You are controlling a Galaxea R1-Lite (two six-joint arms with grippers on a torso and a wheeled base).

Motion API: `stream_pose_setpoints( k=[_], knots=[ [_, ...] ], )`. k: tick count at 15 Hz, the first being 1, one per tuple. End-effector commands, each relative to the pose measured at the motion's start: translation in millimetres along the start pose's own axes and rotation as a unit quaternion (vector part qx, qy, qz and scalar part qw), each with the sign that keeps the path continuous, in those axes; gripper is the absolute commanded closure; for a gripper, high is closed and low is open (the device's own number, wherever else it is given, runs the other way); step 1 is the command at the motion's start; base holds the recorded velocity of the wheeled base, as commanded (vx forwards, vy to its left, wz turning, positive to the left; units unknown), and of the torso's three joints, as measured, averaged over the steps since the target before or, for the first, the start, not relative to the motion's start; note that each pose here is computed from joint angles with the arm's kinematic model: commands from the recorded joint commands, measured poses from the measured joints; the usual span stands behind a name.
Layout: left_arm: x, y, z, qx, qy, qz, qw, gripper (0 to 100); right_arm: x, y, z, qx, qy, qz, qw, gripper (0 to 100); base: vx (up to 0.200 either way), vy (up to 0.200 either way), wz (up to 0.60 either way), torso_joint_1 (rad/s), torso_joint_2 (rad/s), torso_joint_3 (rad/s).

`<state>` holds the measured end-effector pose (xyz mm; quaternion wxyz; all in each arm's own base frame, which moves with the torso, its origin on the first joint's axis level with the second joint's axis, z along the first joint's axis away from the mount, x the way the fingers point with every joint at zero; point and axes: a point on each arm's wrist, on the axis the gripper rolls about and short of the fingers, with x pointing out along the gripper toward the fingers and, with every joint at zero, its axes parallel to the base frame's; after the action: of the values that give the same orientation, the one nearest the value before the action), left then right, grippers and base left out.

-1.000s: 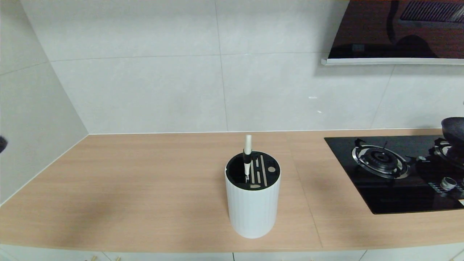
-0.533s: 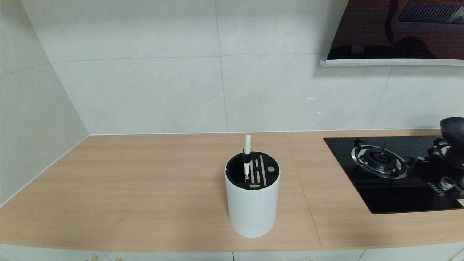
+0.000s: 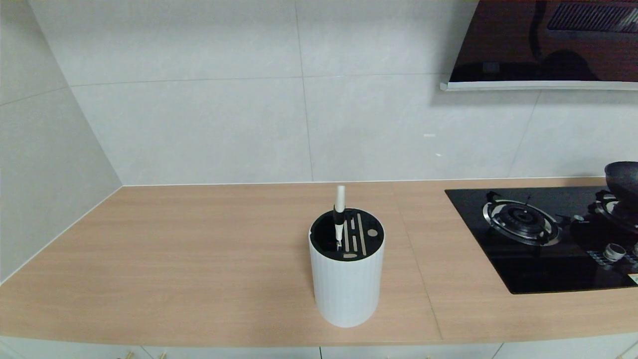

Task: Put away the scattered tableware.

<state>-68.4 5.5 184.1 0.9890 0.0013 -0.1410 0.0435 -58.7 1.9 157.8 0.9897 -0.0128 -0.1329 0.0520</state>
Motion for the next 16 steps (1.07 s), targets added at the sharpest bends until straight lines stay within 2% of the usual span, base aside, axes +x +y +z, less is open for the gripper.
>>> stream_pose_setpoints(
  k=[1,4,5,7,8,9,11,12,16],
  knots=[
    [-2,-3.8,-31.9,0.040,0.024,0.001,0.9989,0,3,-1,-18,0.001,0.024,-0.022,0.999,0,0.000,0.000,0.00,0.000,0.00,0.000],
    [8,-5.2,-70.7,0.048,0.082,-0.002,0.9954,0,12,-1,-61,0.008,0.079,-0.025,0.997,0,0.000,0.000,0.00,0.000,0.00,0.000],
    [10,-5.6,-83.6,0.049,0.096,-0.003,0.9941,0,14,-2,-74,0.007,0.085,-0.026,0.996,0,0.000,0.000,0.00,0.000,0.00,0.000],
    [14,-6.4,-111.3,0.050,0.113,-0.004,0.9924,0,14,-1,-83,0.013,0.105,-0.026,0.994,0,0.000,0.000,0.00,0.000,0.00,0.000],
    [14,-6.5,-112.7,0.043,0.120,-0.007,0.9919,0,13,-2,-87,0.012,0.126,-0.033,0.991,0,0.000,0.000,0.00,0.000,0.00,0.000],
    [14,-7.1,-113.0,0.028,0.121,-0.019,0.9921,0,13,-2,-89,0.012,0.136,-0.037,0.990,0,0.000,0.000,0.00,0.000,0.00,0.000],
    [13,-8.1,-118.0,0.021,0.146,-0.041,0.9882,0,13,-2,-89,0.010,0.132,-0.037,0.990,0,0.000,0.000,0.00,0.000,0.00,0.000],
    [13,-8.2,-116.8,0.000,0.140,-0.039,0.9893,0,13,-2,-89,0.011,0.132,-0.036,0.991,0,0.000,0.000,0.00,0.000,0.00,0.000],
    [13,-8.2,-116.9,-0.001,0.141,-0.039,0.9892,0,13,-2,-89,0.011,0.132,-0.033,0.991,0,0.000,0.000,0.00,0.000,0.00,0.000]
  ],
)
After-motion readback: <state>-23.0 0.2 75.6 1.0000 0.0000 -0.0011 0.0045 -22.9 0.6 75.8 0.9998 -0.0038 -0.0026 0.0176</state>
